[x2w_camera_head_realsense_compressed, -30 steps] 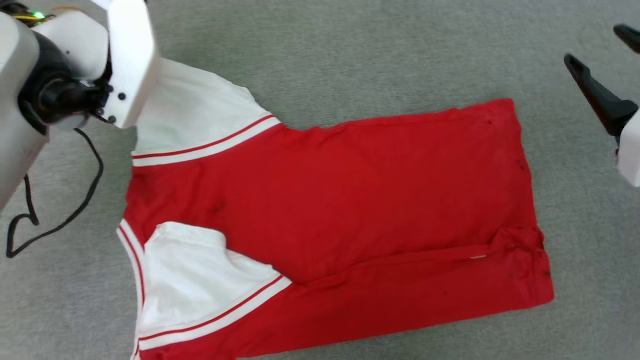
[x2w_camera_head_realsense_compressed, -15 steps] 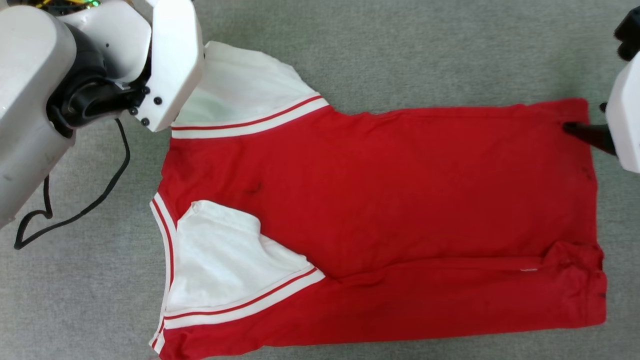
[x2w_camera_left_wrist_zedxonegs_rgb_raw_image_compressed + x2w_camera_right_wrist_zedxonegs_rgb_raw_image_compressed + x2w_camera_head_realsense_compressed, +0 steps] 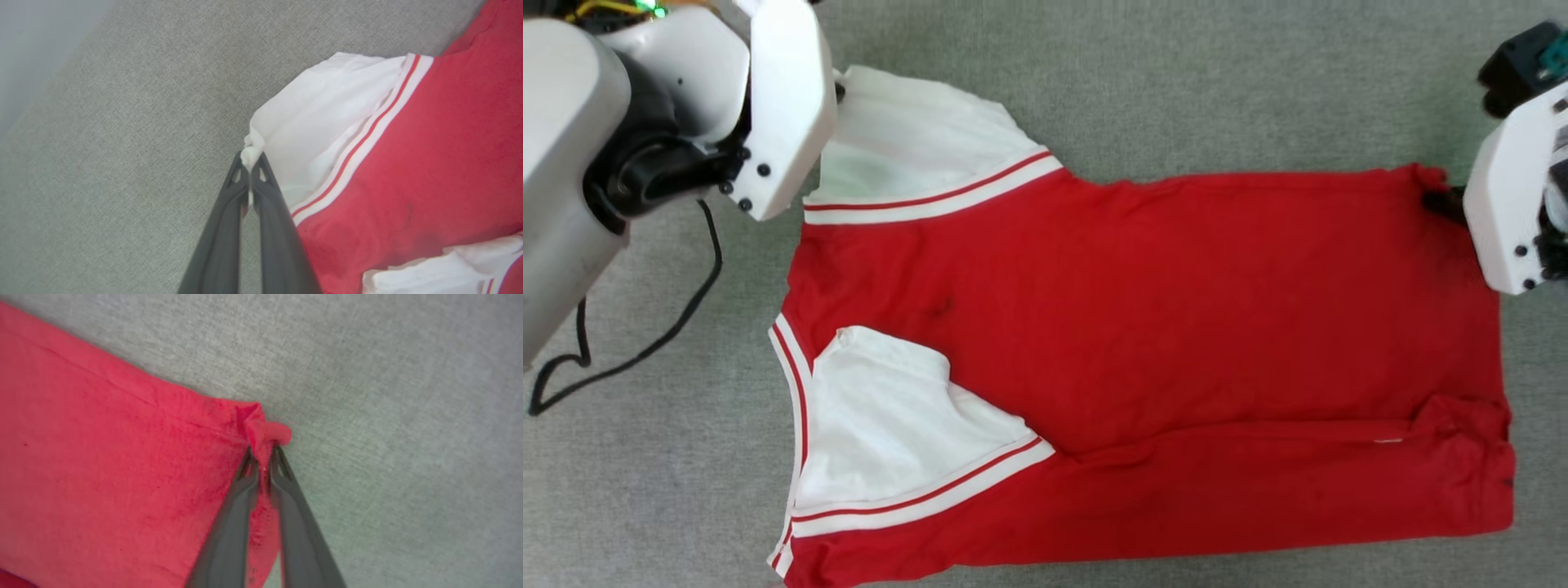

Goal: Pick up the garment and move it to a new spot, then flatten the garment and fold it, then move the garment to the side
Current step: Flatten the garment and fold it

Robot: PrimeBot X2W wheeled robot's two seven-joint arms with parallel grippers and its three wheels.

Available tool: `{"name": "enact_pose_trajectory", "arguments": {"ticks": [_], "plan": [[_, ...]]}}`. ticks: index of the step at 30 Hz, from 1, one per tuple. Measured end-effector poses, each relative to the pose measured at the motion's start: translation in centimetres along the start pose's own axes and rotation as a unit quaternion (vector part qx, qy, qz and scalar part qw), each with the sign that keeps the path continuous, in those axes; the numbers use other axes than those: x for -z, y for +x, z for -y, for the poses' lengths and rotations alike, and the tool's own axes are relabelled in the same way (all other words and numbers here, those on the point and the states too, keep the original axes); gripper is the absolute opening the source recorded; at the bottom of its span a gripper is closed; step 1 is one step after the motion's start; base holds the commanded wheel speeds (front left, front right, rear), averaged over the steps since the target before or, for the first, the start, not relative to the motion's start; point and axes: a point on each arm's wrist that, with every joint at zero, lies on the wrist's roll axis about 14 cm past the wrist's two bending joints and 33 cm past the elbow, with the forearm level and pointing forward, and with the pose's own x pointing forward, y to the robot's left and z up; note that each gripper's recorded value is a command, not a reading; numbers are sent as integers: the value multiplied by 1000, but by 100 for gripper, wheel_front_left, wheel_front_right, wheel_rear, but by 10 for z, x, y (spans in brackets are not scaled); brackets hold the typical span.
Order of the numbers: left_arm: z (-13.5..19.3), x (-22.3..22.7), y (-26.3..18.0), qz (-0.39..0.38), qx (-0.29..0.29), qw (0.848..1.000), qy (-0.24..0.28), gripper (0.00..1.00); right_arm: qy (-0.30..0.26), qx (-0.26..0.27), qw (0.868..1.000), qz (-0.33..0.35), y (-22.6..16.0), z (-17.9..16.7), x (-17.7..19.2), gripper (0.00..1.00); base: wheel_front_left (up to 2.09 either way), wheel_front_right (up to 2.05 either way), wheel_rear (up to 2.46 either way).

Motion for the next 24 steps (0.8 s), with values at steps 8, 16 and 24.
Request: {"name": "enact_pose_trajectory", "arguments": {"ticks": [8, 16, 24], "plan": [[18, -9, -38, 44, -1, 999, 3, 0, -9, 4, 995, 102, -49, -3, -20, 0, 0, 0, 0], [49, 12, -79, 65, 0, 998, 7, 0, -25, 2, 986, 167, -93, -15, -4, 0, 0, 0, 0], [85, 68, -102, 32, 8, 999, -8, 0, -37, -13, 983, 180, -109, -36, 30, 0, 0, 0, 0]]}}
